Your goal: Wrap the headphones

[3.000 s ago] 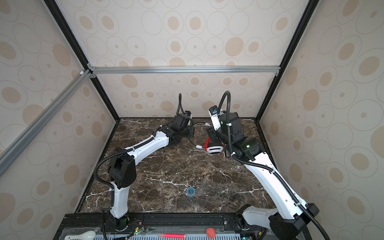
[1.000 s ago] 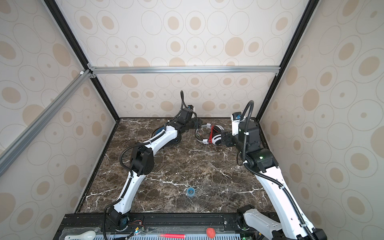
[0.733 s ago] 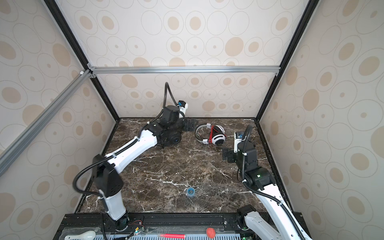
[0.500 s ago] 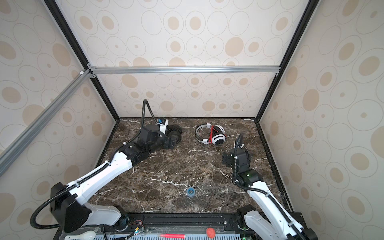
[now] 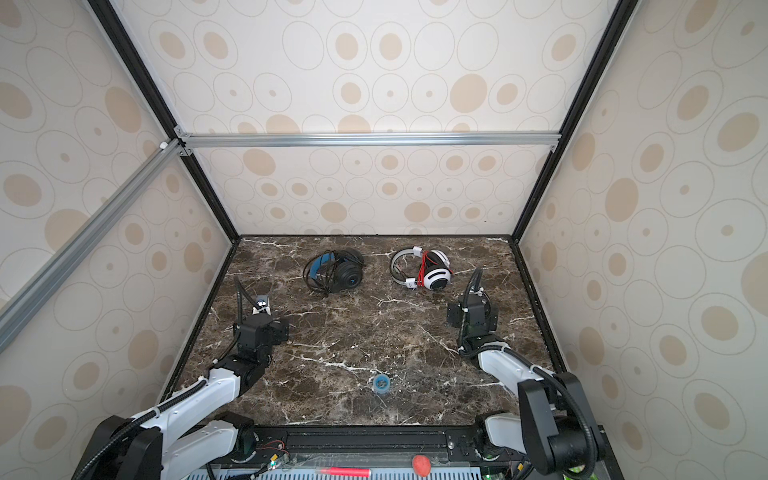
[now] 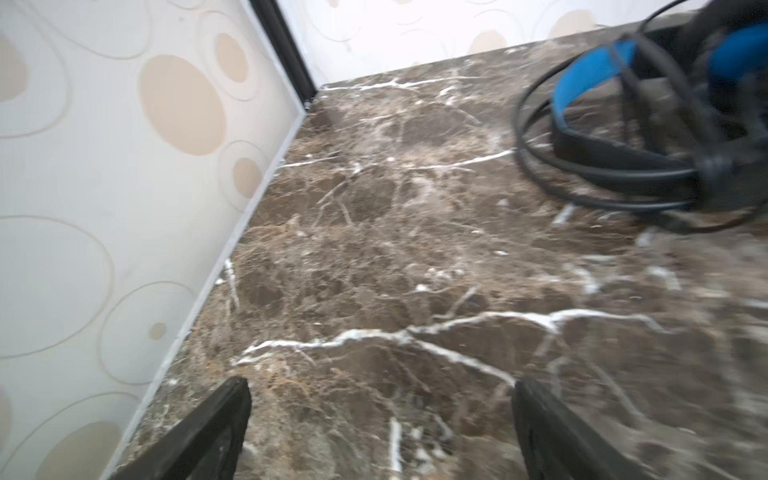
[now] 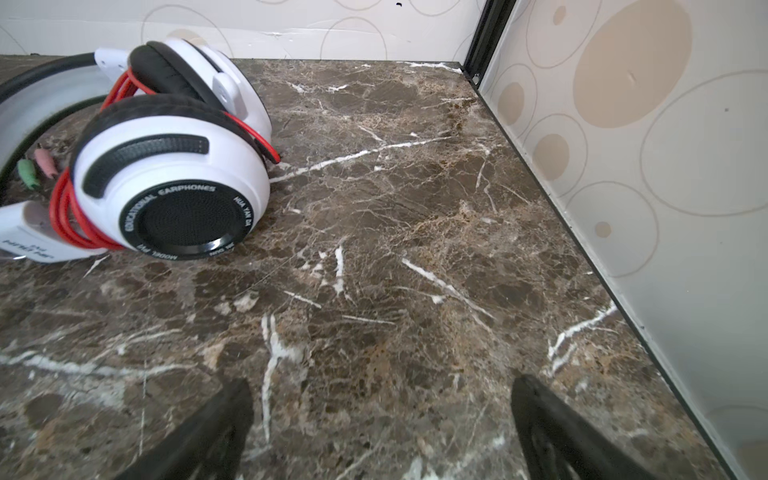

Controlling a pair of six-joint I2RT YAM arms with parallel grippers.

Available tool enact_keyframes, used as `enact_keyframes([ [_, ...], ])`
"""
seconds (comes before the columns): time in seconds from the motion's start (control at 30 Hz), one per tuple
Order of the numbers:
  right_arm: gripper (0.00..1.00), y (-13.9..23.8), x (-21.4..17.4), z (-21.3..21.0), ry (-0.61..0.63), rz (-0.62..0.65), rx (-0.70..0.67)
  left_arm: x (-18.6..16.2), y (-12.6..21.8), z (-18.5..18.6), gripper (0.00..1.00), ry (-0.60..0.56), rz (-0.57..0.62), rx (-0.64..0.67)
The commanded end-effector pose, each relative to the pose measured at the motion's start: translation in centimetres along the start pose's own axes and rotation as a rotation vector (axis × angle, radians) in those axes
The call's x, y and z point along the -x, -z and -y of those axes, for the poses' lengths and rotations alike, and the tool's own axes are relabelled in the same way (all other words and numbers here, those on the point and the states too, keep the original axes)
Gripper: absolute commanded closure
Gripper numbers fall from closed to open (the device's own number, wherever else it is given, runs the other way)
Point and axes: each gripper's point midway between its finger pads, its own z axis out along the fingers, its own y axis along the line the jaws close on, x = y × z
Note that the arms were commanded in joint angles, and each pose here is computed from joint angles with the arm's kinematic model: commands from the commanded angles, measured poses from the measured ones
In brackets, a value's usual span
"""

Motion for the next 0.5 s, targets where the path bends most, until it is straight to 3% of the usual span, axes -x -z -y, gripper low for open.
enact_keyframes([
  [0.0, 0.00, -1.3, 1.1, -0.5, -0.002, 0.066, 0.018, 4.2, -0.5, -2.1, 0.02, 0.085, 0.200, 0.076],
  [0.13, 0.00, -2.3, 1.9, -0.8, 0.033, 0.089, 0.040, 4.0, -1.6, -1.8, 0.02, 0.097, 0.247, 0.071],
  [0.27, 0.00, -3.7, 1.3, -0.1, -0.021, 0.109, 0.060, 4.8, -2.6, -0.3, 0.02, 0.094, 0.292, 0.001],
  [0.47, 0.00, -3.4, 0.4, -1.1, 0.002, 0.145, 0.125, 5.8, -4.2, 1.6, 0.02, 0.093, 0.337, -0.070],
])
